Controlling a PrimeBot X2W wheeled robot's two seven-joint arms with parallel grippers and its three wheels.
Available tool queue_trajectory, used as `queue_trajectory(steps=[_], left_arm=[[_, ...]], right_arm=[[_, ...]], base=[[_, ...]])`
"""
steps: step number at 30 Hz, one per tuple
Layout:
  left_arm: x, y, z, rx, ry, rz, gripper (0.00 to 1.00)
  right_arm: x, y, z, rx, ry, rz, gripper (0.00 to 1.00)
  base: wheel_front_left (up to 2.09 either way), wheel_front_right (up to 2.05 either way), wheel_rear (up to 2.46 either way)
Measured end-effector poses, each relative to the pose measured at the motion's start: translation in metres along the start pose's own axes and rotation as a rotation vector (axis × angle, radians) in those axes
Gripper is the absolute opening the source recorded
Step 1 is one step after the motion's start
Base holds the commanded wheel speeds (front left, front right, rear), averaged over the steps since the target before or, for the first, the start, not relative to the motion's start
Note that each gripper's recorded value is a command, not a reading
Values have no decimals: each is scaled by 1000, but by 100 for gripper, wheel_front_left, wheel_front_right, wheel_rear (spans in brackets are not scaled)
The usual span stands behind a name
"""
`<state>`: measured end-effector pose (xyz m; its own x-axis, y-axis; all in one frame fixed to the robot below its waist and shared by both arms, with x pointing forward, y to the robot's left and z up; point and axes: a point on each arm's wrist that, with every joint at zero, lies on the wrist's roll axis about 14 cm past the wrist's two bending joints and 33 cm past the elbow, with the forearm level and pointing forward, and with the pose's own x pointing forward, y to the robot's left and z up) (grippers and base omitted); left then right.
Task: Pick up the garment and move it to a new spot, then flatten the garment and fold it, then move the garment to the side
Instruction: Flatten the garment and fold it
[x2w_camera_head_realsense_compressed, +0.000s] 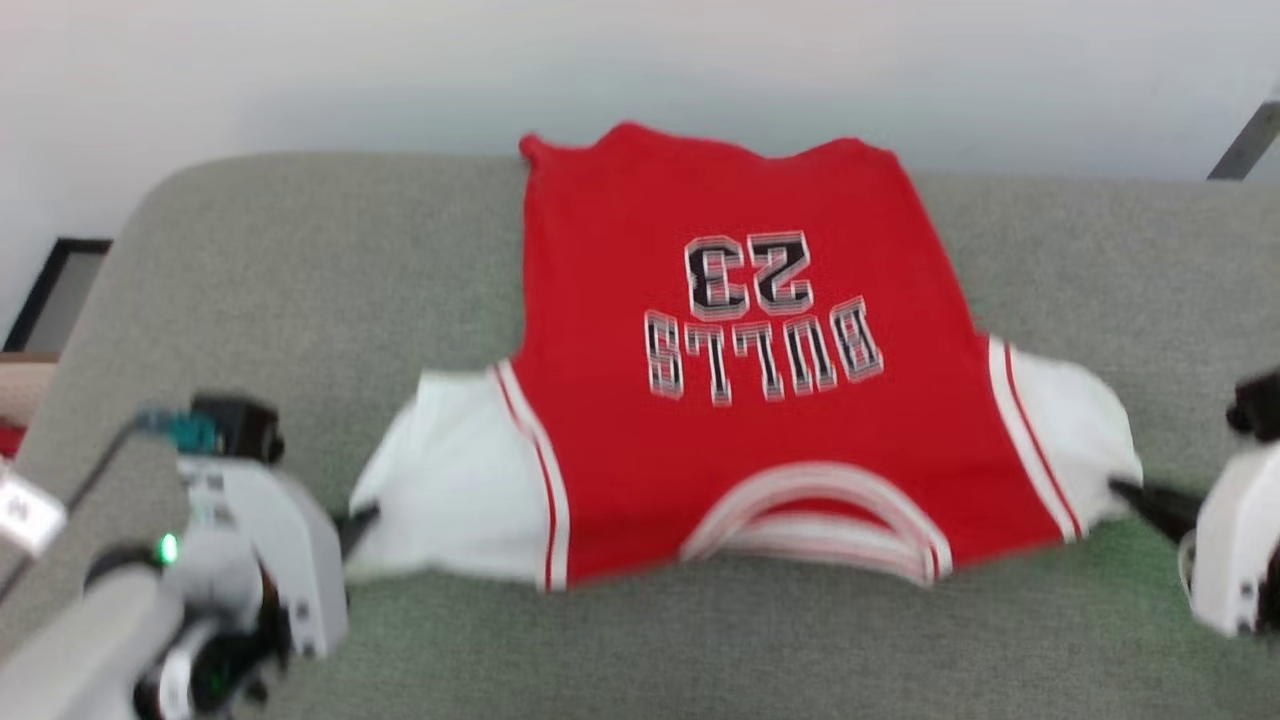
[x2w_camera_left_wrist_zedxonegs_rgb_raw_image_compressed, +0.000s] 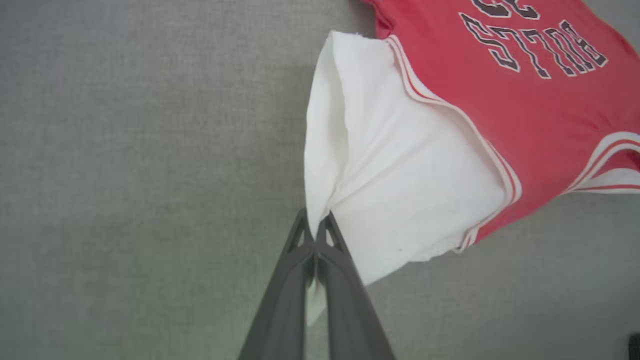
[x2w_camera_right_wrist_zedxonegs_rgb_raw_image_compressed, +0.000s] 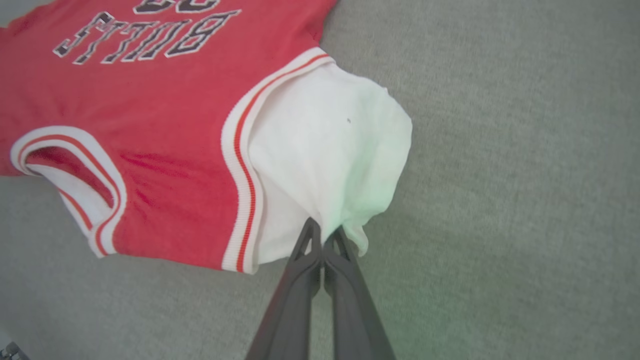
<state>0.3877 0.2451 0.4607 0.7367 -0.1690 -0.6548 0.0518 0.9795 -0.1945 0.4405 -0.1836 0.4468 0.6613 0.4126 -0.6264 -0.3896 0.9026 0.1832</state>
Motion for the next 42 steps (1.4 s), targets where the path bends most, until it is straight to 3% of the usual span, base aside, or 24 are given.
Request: queue_trajectory(steps=[12, 25, 27, 28, 29, 38, 42], left_arm=[[-52, -2, -81, -105, 114, 57, 0], [-33, -9, -98, -124, 135, 51, 0], [-28, -11, -97, -116, 127, 44, 0], [-26, -12, -96, -108, 122, 41, 0], [-24, -12, -96, -105, 118, 42, 0], [-12, -19, -96, -105, 104, 23, 0], [-9, -22, -98, -105, 103, 14, 0]], right_arm=[[-44, 24, -103, 61, 254, 63, 0], [-38, 23, -136, 29, 310, -28, 0], [-35, 21, -137, 16, 311, -45, 44], [-33, 22, -137, 13, 314, -48, 91], [-32, 23, -138, 14, 314, -49, 100], [-38, 33, -127, 5, 330, -31, 100], [-47, 27, -103, -17, 297, -50, 100]], base=[[0, 0, 0], [0, 0, 0], [0, 0, 0], [0, 0, 0], [0, 0, 0], [0, 0, 0], [0, 0, 0]])
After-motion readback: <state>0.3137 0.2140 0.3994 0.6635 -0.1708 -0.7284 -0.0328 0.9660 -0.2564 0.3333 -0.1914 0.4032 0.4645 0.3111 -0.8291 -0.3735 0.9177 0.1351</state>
